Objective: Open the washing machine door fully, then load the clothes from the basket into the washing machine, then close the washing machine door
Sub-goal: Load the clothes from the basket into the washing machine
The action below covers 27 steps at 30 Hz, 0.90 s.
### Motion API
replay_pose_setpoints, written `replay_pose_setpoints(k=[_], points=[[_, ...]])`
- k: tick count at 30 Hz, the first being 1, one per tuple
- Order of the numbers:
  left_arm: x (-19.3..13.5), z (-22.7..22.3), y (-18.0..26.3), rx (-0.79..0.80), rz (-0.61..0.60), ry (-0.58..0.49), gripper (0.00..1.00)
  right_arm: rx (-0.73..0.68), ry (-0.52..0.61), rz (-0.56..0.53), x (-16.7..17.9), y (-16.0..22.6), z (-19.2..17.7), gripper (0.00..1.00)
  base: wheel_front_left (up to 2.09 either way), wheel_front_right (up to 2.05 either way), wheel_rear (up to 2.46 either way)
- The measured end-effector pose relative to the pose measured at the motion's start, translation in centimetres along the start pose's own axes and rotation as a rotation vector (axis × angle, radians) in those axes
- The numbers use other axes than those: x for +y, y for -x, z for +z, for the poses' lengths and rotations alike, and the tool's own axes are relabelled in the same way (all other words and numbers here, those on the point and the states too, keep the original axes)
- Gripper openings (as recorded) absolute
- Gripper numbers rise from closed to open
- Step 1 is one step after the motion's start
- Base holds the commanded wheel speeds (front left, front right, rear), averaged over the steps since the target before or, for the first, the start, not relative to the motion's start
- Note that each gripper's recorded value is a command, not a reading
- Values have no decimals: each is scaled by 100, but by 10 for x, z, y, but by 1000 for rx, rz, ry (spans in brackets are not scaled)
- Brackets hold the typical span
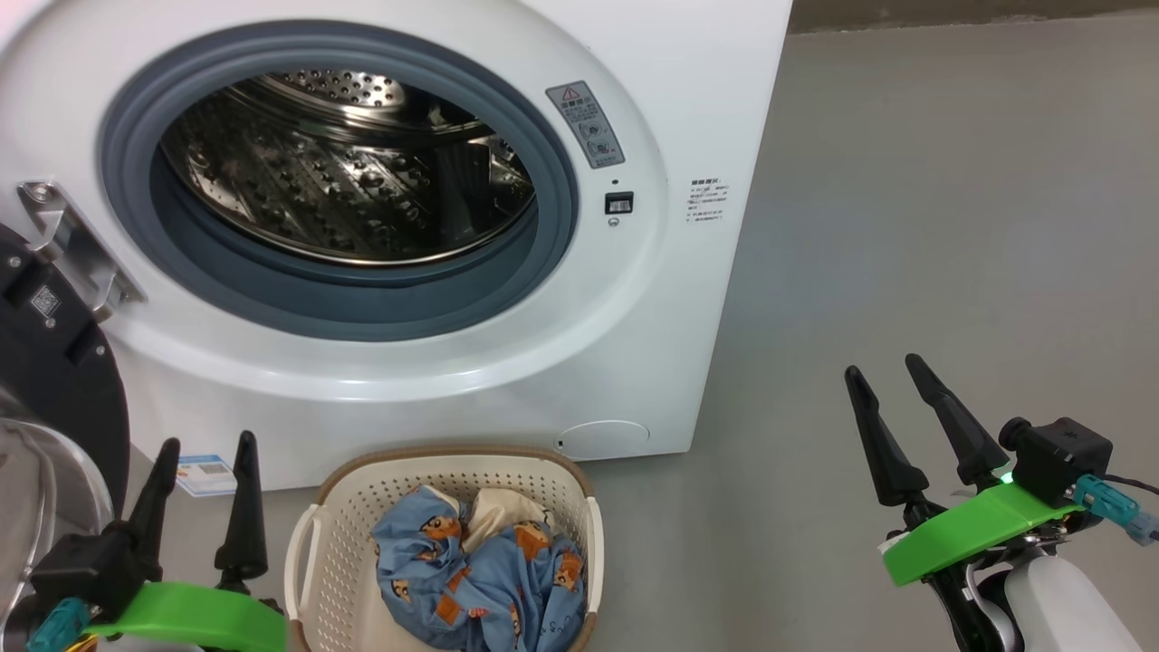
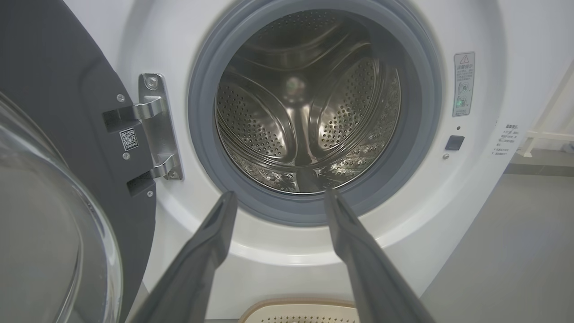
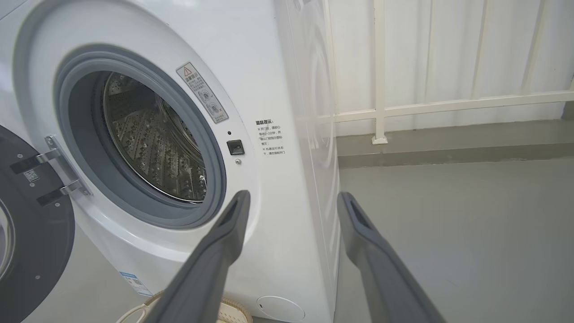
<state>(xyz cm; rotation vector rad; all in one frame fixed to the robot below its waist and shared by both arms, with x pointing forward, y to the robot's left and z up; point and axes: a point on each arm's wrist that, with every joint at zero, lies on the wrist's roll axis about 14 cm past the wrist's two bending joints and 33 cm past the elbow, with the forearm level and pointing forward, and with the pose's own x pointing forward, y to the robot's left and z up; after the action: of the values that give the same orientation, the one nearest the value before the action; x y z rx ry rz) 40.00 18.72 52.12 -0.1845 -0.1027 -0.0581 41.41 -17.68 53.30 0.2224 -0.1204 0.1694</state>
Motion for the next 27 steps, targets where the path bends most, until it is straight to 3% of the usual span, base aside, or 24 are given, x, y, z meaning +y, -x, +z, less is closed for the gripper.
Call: replay_pose_setpoints(k=[19,27], points=[[-6,-28,-16,79,-35,0,100,46,-18,-33,-9,-1,-20,100,0,0,0],[-16,-59,-36,163,-80,25,100,80,-35,-60,-17,-11,-38,100,0,0,0]])
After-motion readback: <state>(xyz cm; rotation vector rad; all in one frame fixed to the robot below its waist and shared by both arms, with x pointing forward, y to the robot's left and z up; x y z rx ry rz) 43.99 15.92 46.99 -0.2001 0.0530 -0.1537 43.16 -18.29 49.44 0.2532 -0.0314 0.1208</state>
